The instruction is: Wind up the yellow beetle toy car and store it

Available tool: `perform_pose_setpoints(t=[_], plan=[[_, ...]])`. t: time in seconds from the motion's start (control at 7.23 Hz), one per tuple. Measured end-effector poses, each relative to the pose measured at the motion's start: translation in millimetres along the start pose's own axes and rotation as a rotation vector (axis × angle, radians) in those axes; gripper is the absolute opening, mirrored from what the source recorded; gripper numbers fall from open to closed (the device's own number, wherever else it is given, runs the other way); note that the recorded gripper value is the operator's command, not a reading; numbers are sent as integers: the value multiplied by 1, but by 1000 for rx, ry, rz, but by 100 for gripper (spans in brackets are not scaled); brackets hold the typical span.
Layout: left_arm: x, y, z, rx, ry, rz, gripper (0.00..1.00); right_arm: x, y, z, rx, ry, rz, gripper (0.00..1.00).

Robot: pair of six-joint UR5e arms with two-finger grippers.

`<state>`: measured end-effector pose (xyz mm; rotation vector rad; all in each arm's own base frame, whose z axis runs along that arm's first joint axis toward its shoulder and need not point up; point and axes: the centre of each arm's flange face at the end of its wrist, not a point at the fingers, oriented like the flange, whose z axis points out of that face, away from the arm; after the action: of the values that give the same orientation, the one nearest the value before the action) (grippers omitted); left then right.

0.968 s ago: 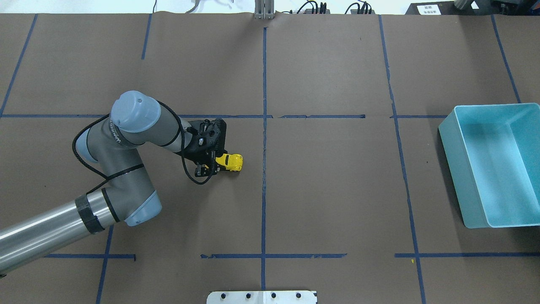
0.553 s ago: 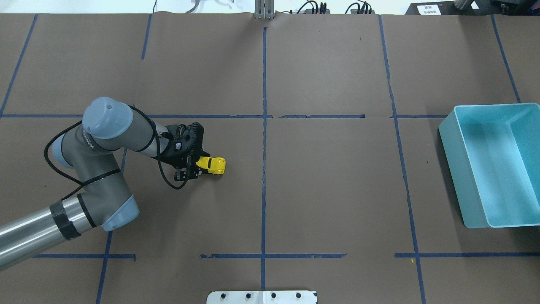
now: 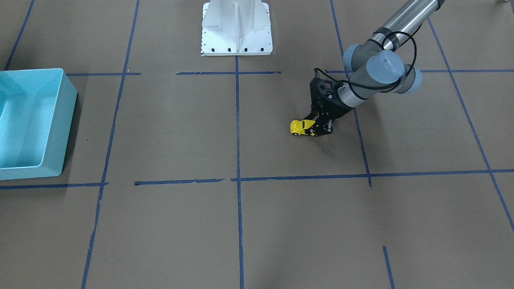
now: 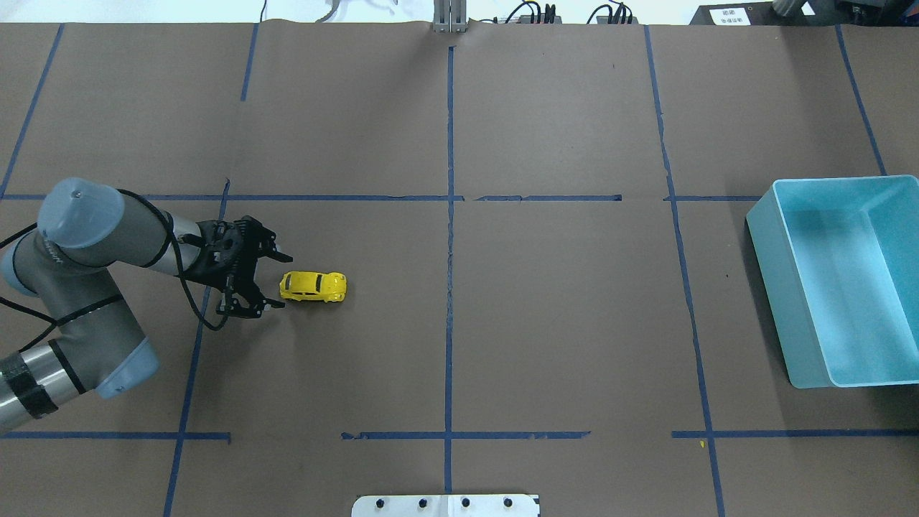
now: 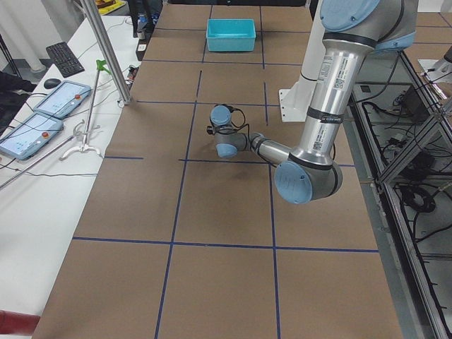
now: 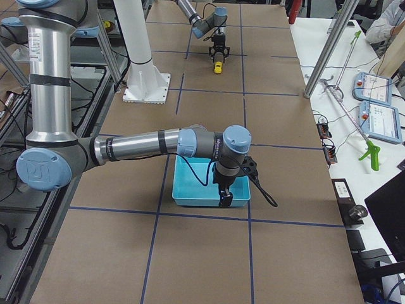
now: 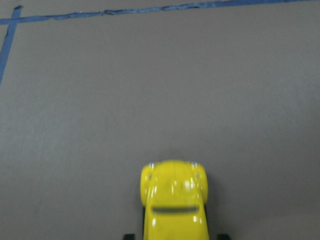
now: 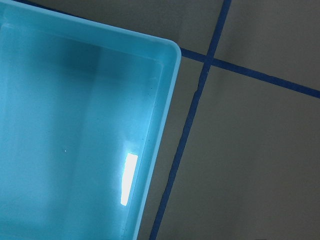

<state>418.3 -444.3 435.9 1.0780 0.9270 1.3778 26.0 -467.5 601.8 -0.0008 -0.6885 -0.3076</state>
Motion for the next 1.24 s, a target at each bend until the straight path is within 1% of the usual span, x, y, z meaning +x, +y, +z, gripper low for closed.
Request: perform_pose_setpoints(t=[0.14,0.41,0.55,0.69,0.83,0.97,1.11,1.24], plan=[[-3,11,-11,6,-3,-6,100,0,0,0,0,0,0,100],[-8,20,-22,10,-5,-17,100,0,0,0,0,0,-1,100],[-12,20,-28,13,-2,-39,100,0,0,0,0,0,-1,100],[-18,21,-35,13,1,-89,100,0,0,0,0,0,0,100],[-26,20,-42,4,-1,-175,100,-1,-1,-1,2,0,-2,100],[-38,19,-52,-24,-12,-283,100,-1,-1,-2,5,1,-4,100],[-52,18,-69,-80,-25,-389,100,-1,-1,-3,6,1,-4,100],[-64,16,-90,-154,-35,-492,100,-1,-1,-3,5,2,-3,100]])
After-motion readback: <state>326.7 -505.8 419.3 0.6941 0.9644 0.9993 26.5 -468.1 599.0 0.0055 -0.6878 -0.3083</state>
